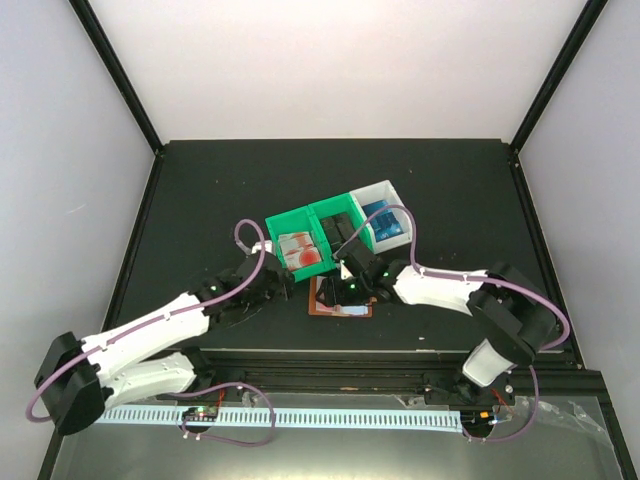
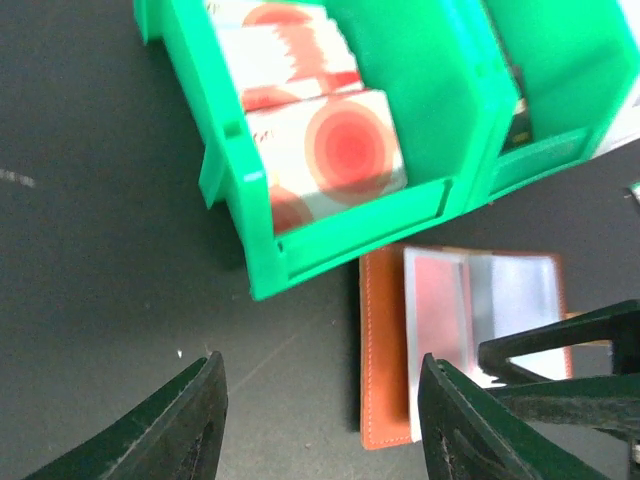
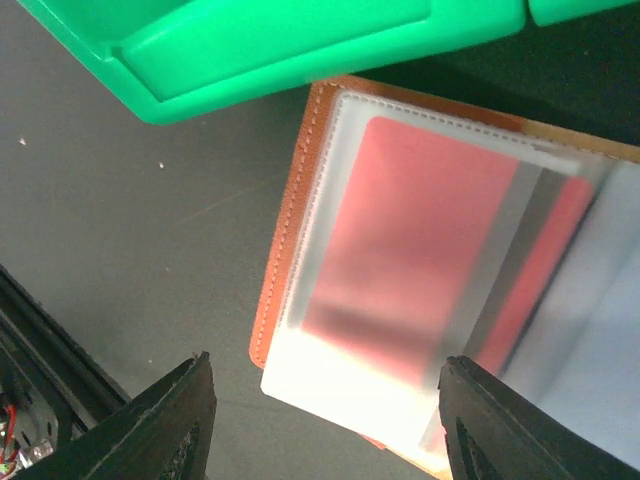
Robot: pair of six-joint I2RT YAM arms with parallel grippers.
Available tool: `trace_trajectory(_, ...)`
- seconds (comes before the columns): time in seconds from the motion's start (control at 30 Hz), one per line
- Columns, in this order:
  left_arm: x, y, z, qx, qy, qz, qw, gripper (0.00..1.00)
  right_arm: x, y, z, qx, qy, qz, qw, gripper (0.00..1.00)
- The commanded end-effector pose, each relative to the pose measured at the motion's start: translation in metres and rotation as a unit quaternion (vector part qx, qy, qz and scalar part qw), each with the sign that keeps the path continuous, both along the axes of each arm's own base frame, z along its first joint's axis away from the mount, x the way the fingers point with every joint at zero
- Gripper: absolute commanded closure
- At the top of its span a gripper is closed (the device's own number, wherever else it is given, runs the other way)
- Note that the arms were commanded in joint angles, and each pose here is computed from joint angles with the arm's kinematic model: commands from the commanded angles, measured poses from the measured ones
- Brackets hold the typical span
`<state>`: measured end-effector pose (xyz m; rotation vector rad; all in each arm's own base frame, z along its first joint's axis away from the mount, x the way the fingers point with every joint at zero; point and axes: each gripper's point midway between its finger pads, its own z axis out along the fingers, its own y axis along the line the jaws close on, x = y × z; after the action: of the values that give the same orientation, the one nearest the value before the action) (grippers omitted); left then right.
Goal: Put the credit cards into the card holder
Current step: Insert the credit card into the card holder.
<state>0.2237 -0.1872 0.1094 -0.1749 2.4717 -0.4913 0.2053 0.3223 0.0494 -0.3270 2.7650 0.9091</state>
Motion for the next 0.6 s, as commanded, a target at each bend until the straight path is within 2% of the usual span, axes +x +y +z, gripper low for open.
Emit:
trace_trajectory(0.0, 0.013, -0.011, 0.047, -0.007, -0.068, -0.077, 0.995, 0.45, 0.015, 0.005, 0.028, 0.035, -0.039, -0.025, 0.998, 0.37)
trace_trajectory(0.07, 0.019, -0.017, 0.066, 0.002, -0.102, -0.106, 0.989, 0.38, 0.024, -0.006, 0.044, 0.040, -0.066, -0.049, 0.996, 0.37)
trace_trajectory(0.13, 0.025, -0.025, 0.082, 0.011, -0.134, -0.135, 0.982, 0.10, 0.033, -0.023, 0.059, 0.043, -0.091, -0.075, 0.992, 0.37)
trace_trajectory(0.17, 0.028, -0.029, 0.089, 0.015, -0.145, -0.148, 0.978, 0.02, 0.038, -0.032, 0.065, 0.046, -0.100, -0.088, 0.990, 0.37)
trace_trajectory(0.3, 0.042, -0.043, 0.108, 0.041, -0.158, -0.190, 0.968, 0.01, 0.049, -0.072, 0.074, 0.041, -0.118, -0.135, 0.983, 0.36)
trace_trajectory(0.43, 0.053, -0.084, 0.125, 0.044, -0.180, -0.293, 0.938, 0.01, 0.058, -0.104, 0.074, 0.036, -0.127, -0.176, 0.975, 0.34)
trace_trajectory(0.57, 0.075, -0.120, 0.101, 0.082, -0.147, -0.364, 0.916, 0.04, 0.069, -0.124, 0.061, 0.016, -0.106, -0.209, 0.972, 0.36)
